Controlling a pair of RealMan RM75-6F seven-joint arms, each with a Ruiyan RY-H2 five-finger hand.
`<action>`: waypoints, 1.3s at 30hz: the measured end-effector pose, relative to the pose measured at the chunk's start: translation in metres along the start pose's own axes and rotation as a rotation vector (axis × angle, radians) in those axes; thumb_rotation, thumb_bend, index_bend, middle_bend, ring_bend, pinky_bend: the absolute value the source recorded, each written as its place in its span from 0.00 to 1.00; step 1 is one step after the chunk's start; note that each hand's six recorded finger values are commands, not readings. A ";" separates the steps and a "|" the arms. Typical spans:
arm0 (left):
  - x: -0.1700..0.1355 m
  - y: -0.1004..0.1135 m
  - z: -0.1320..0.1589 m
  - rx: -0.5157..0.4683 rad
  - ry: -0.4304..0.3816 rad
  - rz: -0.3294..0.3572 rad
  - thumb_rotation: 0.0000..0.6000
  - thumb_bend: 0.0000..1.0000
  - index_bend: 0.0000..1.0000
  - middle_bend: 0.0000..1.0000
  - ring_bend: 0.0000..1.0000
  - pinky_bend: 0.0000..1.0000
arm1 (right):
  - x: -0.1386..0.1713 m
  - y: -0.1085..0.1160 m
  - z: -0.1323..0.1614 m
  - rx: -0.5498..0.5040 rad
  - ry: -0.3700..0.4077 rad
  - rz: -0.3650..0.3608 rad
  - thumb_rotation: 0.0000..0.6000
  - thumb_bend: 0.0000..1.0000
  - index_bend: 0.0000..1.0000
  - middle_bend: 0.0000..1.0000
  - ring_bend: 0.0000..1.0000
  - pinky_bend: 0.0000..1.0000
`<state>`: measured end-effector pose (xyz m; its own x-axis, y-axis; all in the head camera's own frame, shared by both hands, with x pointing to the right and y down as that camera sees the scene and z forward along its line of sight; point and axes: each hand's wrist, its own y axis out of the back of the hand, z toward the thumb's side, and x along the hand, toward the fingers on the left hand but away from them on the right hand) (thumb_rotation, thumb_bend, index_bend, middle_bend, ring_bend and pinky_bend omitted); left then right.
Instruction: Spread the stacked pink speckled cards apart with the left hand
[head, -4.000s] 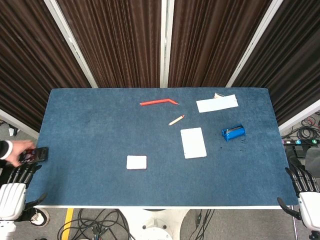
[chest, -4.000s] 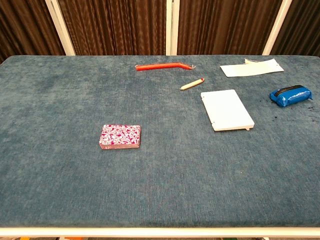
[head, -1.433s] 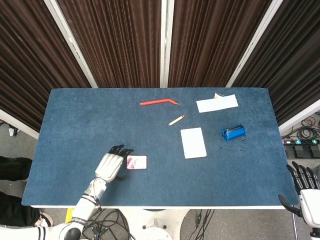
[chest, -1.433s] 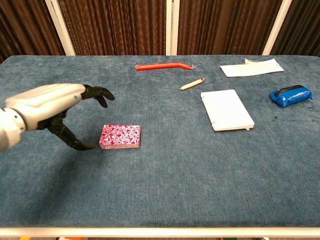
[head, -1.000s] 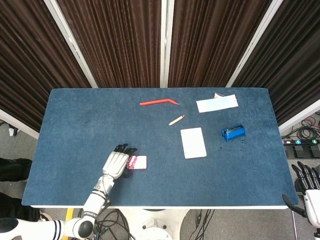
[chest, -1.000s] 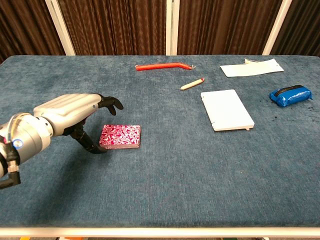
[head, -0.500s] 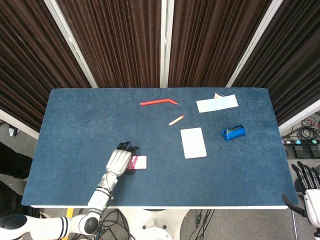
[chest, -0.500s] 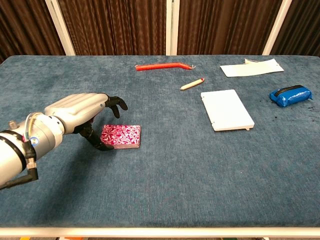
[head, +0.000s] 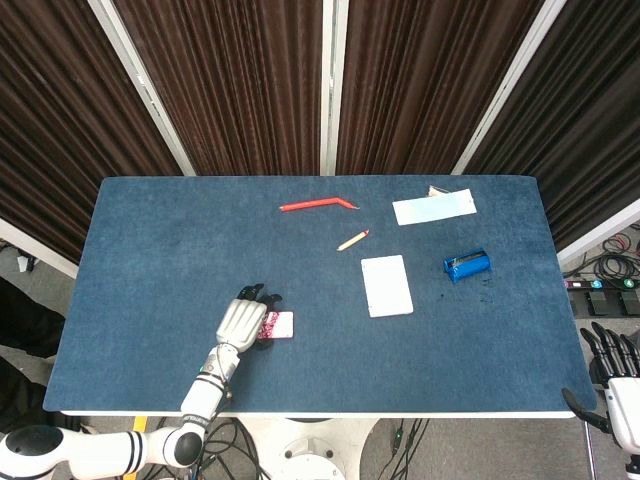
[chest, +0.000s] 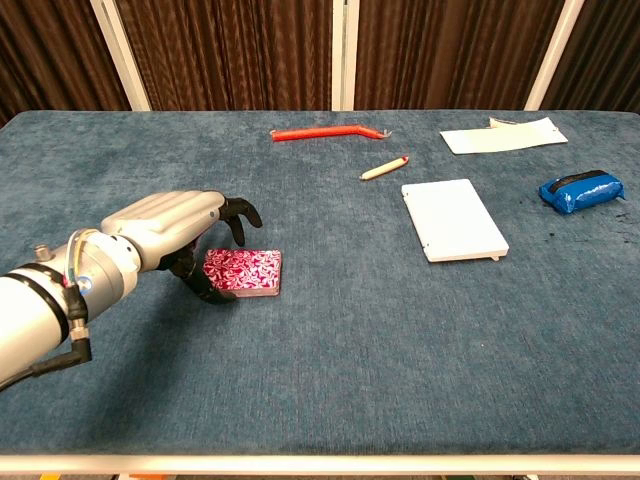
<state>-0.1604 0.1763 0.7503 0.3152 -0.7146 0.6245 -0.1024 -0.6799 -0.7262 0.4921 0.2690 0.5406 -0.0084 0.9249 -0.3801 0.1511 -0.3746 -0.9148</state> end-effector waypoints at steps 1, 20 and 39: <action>0.000 0.000 0.000 -0.002 0.001 0.003 1.00 0.17 0.24 0.32 0.06 0.13 | 0.000 0.000 0.000 -0.001 0.000 0.001 1.00 0.16 0.00 0.00 0.00 0.00; 0.004 0.001 -0.003 -0.035 -0.003 0.003 1.00 0.18 0.26 0.36 0.09 0.13 | -0.002 -0.003 -0.008 -0.015 -0.029 0.010 1.00 0.07 0.00 0.00 0.00 0.00; 0.004 0.000 -0.005 -0.060 -0.002 -0.002 1.00 0.20 0.30 0.42 0.11 0.13 | -0.003 -0.003 -0.011 -0.010 -0.043 0.000 1.00 0.10 0.00 0.00 0.00 0.00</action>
<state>-0.1639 0.1725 0.7543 0.3176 -0.7131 0.6250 -0.1586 -0.6898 -0.7064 0.5029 0.2684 0.5454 -0.0504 0.9211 -0.3861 0.1612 -0.3740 -0.9133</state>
